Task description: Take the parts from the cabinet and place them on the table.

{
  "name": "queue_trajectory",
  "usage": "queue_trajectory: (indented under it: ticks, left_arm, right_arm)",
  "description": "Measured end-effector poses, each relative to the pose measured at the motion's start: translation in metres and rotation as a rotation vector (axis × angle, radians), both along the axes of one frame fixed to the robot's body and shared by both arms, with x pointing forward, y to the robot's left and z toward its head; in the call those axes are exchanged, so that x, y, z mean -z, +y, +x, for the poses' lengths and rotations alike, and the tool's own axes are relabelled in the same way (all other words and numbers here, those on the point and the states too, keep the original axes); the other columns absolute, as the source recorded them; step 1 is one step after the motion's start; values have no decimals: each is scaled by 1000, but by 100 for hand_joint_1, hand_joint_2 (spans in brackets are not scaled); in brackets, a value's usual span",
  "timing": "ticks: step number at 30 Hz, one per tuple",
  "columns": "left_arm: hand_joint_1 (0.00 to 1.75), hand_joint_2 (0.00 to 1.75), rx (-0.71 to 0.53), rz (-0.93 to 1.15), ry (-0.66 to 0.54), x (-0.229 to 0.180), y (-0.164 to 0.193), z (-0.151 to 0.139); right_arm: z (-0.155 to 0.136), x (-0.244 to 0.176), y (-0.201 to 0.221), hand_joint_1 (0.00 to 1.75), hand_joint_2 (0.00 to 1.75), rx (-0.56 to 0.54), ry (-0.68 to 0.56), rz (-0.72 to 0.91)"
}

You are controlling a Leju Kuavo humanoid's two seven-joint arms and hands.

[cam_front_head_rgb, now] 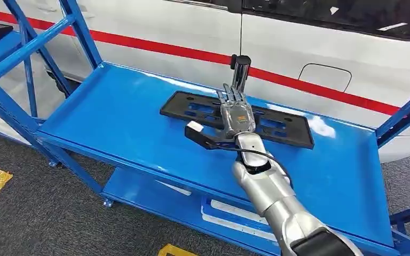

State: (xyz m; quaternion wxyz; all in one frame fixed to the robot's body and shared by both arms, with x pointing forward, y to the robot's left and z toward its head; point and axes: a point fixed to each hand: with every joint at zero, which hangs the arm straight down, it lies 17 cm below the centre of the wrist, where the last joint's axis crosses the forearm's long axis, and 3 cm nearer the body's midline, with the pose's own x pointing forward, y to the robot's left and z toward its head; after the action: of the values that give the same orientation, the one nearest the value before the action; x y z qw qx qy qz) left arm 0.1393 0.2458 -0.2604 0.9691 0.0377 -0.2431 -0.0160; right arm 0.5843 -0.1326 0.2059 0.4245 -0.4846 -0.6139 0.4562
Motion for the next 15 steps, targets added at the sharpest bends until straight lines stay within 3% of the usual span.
queue_trajectory:
  ticks: [4,5,6,7,15]
  left_arm:
    - [0,0,5,0,1,0,0,0]
    - [0,0,6,-3,1,0,-1,0]
    - [0,0,7,-5,1,0,-2,0]
    - [0,0,7,-5,0,0,-2,1]
    - [0,0,18,-5,-6,-1,-3,4]
  right_arm:
    - [2,11,-20,3,175,45,21,4]
    - [2,13,-24,129,175,57,21,-6]
    - [2,14,-27,154,175,63,20,-17]
    - [1,15,-30,166,175,72,21,-22]
    - [-3,28,-42,175,175,94,39,-14]
